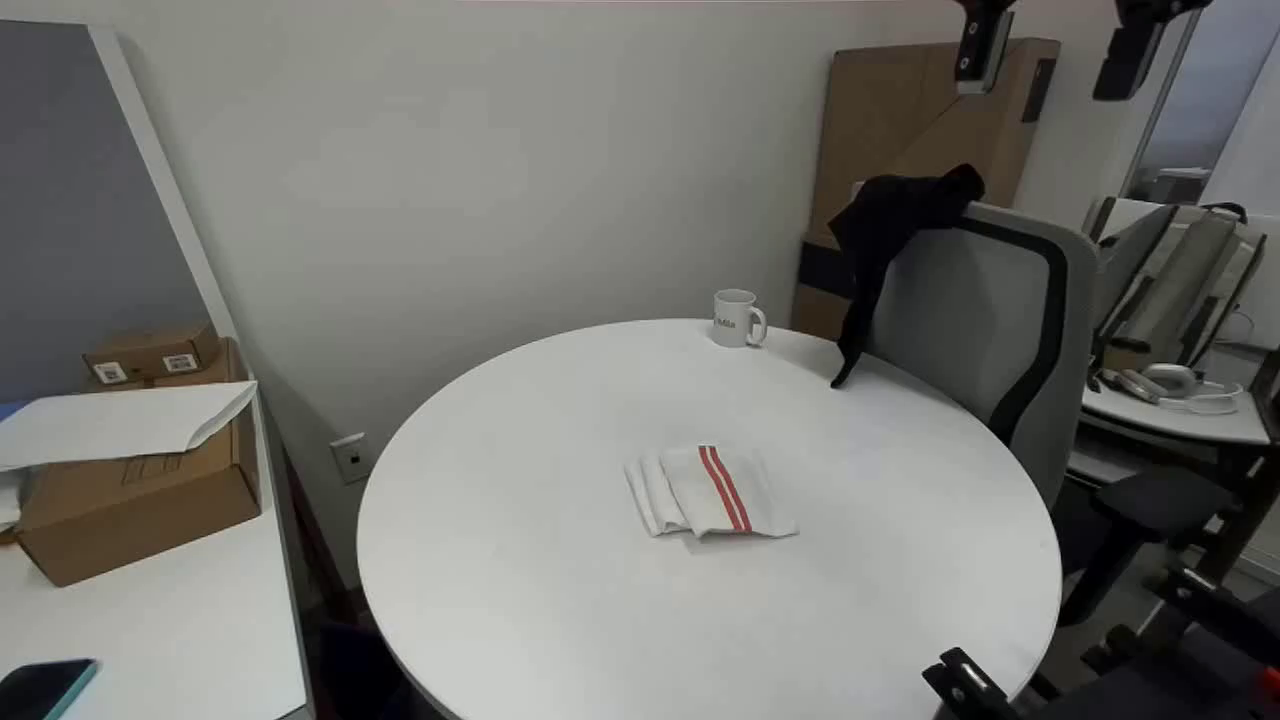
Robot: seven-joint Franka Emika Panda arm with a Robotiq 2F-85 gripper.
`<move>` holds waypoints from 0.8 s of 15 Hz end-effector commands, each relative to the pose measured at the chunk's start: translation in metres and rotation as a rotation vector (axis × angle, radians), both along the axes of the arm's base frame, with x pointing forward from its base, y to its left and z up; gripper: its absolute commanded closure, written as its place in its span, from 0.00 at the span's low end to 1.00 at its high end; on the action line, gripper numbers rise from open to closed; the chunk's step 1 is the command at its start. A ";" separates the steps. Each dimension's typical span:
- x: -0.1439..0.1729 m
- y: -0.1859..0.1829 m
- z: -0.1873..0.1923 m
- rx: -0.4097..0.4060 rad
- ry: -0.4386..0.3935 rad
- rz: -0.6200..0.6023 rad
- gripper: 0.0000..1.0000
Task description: Put the black cloth on the table
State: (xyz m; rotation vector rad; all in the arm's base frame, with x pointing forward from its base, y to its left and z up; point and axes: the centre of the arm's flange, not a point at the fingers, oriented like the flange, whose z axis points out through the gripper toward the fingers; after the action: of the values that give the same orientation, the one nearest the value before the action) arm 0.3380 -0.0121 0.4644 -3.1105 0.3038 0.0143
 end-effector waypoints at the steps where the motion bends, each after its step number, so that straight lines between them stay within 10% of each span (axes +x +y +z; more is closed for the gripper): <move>1: 0.000 0.000 0.000 0.000 0.000 0.000 0.00; 12: -0.007 -0.002 -0.006 -0.029 0.010 0.078 0.00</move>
State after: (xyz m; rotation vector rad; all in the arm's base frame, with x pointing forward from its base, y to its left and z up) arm 0.3377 -0.0119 0.4639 -3.1129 0.2841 0.0180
